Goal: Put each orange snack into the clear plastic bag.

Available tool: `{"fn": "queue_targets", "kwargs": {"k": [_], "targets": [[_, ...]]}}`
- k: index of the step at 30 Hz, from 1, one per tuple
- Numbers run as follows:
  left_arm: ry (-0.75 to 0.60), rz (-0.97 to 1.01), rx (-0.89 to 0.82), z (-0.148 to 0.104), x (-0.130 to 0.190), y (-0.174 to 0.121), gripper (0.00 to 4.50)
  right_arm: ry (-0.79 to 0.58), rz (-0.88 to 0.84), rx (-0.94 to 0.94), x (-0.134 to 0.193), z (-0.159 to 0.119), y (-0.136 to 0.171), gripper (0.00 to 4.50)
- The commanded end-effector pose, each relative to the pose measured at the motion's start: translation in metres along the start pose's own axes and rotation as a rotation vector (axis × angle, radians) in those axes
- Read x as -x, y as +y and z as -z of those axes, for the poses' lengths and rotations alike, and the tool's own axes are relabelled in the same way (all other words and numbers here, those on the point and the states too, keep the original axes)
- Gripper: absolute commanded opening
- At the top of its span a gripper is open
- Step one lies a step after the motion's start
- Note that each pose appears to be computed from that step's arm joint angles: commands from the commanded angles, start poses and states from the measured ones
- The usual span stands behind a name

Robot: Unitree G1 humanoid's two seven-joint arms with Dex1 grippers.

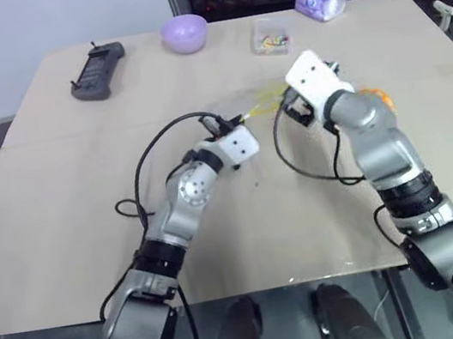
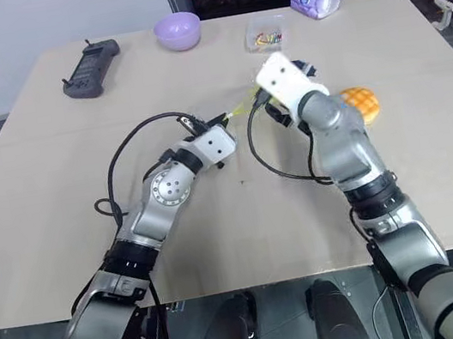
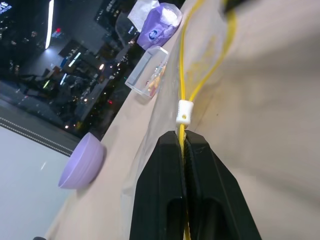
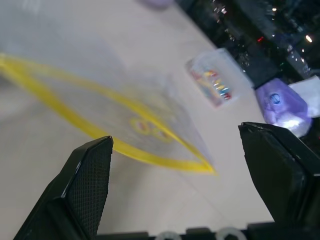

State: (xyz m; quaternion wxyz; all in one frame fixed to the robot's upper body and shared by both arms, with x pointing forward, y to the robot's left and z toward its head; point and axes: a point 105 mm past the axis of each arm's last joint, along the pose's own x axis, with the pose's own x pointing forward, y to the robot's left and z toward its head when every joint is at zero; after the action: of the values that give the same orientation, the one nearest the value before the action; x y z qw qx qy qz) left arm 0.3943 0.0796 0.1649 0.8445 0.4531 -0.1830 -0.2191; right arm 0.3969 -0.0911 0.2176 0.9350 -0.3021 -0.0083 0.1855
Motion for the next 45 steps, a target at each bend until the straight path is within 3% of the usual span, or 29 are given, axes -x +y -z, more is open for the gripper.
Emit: {"fn": "queue_targets", "kwargs": {"k": [1, 3, 5, 7, 9, 31, 35, 39, 42, 45], "targets": [[-0.036, -0.053, 0.017, -0.009, -0.003, 0.014, 0.0, -0.029, -0.005, -0.216, 0.009, 0.002, -0.005, 3.84], [-0.042, -0.06, 0.046, -0.011, -0.003, 0.014, 0.0, -0.012, -0.019, -0.314, 0.008, 0.01, -0.001, 3.04], [-0.047, -0.07, 0.068, -0.013, -0.004, 0.015, 0.0, 0.009, -0.029, -0.378, 0.006, 0.017, 0.003, 1.91], [-0.054, -0.071, 0.078, -0.015, -0.004, 0.016, 0.0, 0.008, -0.036, -0.408, 0.003, 0.018, 0.007, 1.24], [-0.073, -0.054, 0.082, -0.019, -0.004, 0.013, 0.0, -0.009, -0.041, -0.422, -0.003, 0.014, 0.011, 0.06], [-0.121, 0.035, 0.027, -0.023, 0.002, 0.001, 0.0, -0.034, -0.09, -0.3, -0.024, 0.01, 0.022, 0.06], [-0.171, 0.068, 0.078, -0.033, 0.003, -0.005, 0.0, -0.064, -0.131, -0.091, -0.025, 0.008, 0.031, 0.06], [-0.219, 0.12, 0.102, -0.041, 0.006, -0.012, 0.0, -0.131, -0.152, 0.336, -0.028, 0.013, 0.046, 0.06], [-0.211, 0.119, 0.093, -0.039, 0.006, -0.011, 0.0, -0.178, -0.158, 0.503, -0.029, 0.015, 0.05, 0.95], [-0.181, 0.096, 0.083, -0.034, 0.005, -0.006, 0.0, -0.203, -0.141, 0.594, -0.029, 0.016, 0.048, 2.16]]}}
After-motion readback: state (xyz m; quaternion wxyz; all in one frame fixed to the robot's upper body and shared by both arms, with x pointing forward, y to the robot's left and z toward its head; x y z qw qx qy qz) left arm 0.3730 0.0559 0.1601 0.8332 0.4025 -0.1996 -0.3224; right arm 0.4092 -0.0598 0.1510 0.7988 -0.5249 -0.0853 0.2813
